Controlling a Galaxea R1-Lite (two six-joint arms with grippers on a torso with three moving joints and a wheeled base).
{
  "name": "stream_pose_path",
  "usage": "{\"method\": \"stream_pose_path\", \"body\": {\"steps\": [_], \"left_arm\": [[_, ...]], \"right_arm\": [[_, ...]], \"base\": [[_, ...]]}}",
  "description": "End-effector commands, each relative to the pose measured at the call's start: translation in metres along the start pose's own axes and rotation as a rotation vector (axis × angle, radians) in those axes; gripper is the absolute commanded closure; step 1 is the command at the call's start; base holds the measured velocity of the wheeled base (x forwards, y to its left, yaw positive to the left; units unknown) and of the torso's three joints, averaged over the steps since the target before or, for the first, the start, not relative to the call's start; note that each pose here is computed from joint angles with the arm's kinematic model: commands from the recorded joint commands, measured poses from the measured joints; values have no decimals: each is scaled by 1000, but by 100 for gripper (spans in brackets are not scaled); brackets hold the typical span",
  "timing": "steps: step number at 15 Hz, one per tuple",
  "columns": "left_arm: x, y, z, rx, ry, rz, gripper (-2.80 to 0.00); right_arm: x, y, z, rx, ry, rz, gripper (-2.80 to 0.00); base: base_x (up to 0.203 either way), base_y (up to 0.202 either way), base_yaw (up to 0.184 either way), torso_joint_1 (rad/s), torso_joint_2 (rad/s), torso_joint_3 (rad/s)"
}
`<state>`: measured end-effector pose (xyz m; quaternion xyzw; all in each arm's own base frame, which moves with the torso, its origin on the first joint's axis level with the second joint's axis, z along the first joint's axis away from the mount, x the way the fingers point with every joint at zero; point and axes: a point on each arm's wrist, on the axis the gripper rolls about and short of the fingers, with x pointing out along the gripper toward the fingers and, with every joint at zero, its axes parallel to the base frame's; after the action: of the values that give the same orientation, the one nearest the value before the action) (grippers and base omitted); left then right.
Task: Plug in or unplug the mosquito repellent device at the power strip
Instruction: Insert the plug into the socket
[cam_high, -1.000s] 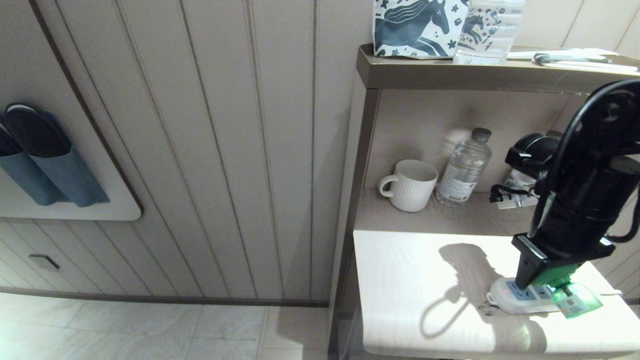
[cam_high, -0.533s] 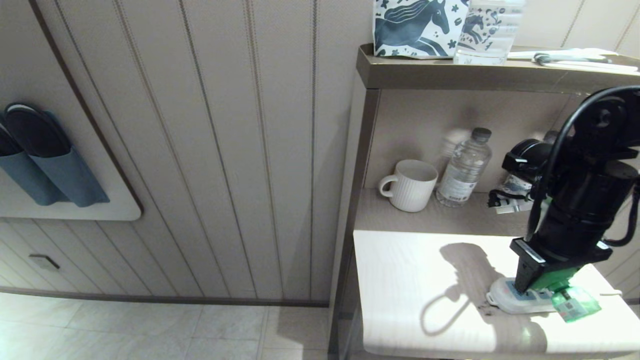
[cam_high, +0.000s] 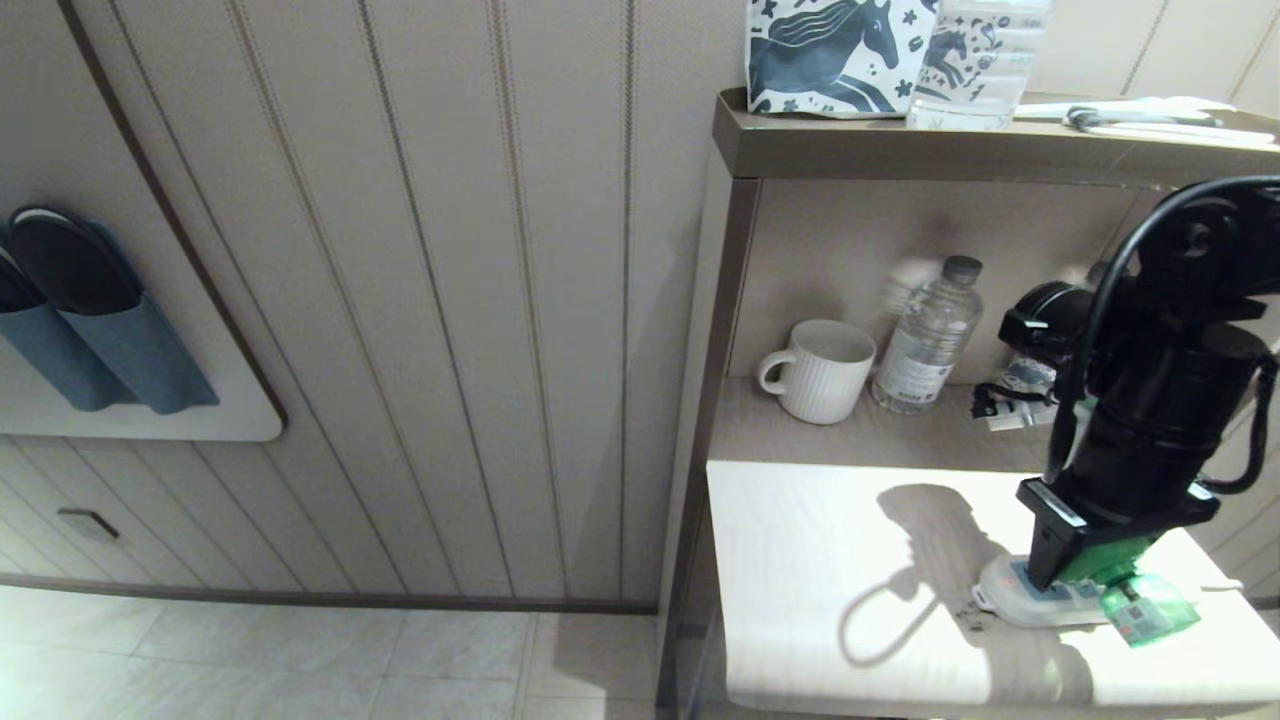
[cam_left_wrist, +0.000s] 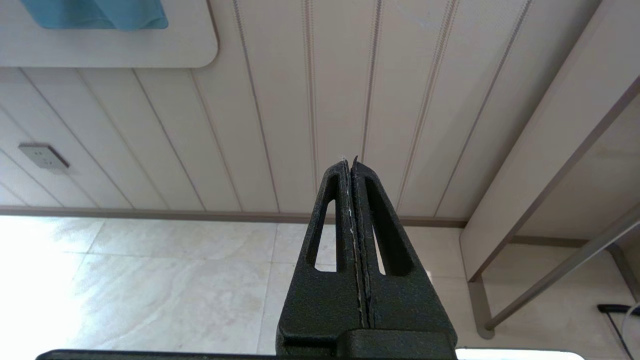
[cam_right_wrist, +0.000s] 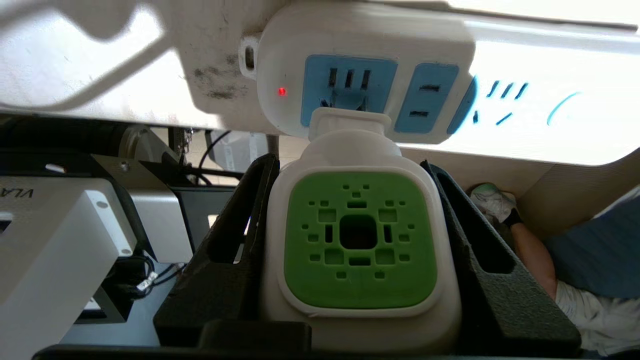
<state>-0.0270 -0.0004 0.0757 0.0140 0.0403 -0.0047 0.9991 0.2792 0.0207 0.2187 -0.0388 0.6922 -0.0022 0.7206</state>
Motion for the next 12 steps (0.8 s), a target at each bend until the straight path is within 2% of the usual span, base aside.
{"method": "stream_pose_path", "body": {"steps": [1,6,12], "left_arm": [[0,0,0,0,2,-1,0],[0,0,0,0,1,1,0],[0,0,0,0,1,-1,0]], "right_arm": [[-1,0,2,1,-4,0,0],[-5,0,4,-1,-23,1,0],[5,1,9,0,11,1,0]], "base": [[0,0,0,0,0,0],[0,0,0,0,0,0],[0,0,0,0,0,0]]}}
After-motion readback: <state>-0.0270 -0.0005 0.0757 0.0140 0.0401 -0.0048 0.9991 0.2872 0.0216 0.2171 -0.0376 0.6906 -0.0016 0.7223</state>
